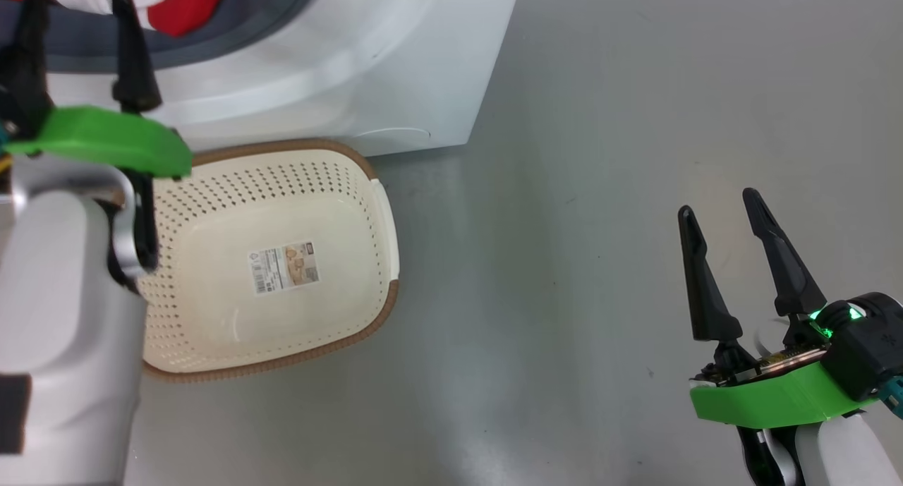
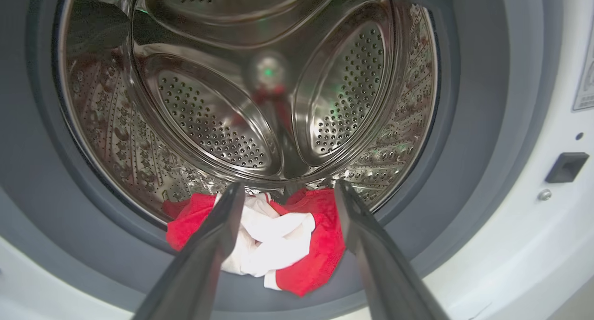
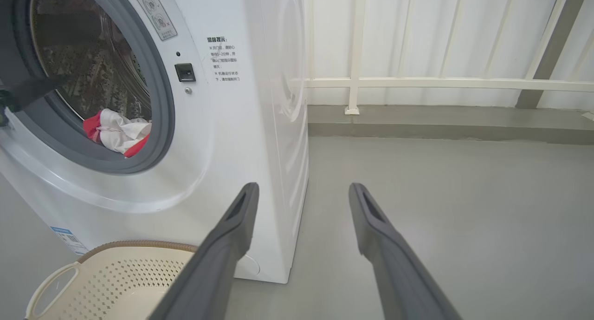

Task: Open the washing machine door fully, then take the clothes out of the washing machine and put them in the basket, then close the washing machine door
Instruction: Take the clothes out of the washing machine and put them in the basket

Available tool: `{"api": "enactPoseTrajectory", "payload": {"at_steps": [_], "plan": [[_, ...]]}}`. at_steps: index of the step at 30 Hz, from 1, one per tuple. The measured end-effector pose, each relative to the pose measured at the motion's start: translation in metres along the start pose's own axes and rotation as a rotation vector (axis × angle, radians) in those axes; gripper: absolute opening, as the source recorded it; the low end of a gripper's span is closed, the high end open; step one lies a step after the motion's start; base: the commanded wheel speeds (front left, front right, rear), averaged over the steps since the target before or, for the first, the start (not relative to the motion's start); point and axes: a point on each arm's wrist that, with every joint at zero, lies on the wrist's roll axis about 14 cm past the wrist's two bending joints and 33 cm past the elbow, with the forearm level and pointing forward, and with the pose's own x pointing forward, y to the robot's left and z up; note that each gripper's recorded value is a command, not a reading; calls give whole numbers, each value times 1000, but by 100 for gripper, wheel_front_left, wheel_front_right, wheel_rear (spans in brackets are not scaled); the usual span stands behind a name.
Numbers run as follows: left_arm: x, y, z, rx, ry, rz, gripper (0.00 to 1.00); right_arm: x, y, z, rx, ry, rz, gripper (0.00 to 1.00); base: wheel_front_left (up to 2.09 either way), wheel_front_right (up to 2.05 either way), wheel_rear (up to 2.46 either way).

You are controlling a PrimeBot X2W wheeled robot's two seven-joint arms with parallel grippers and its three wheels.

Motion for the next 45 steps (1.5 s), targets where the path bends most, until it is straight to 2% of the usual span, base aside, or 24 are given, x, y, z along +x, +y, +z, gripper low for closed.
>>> {"api": "enactPoseTrajectory", "payload": {"at_steps": [22, 35, 45], "plan": [[63, 4, -17, 41, 60, 28, 100, 3, -5, -23, -21, 62, -10, 100, 0, 0, 0], [82, 23, -43, 140, 135, 73, 100, 8, -6, -32, -33, 84, -6, 100, 0, 0, 0], [86, 29, -80, 189, 316, 96, 100, 4, -9, -38, -46, 112, -12, 100, 0, 0, 0]]}}
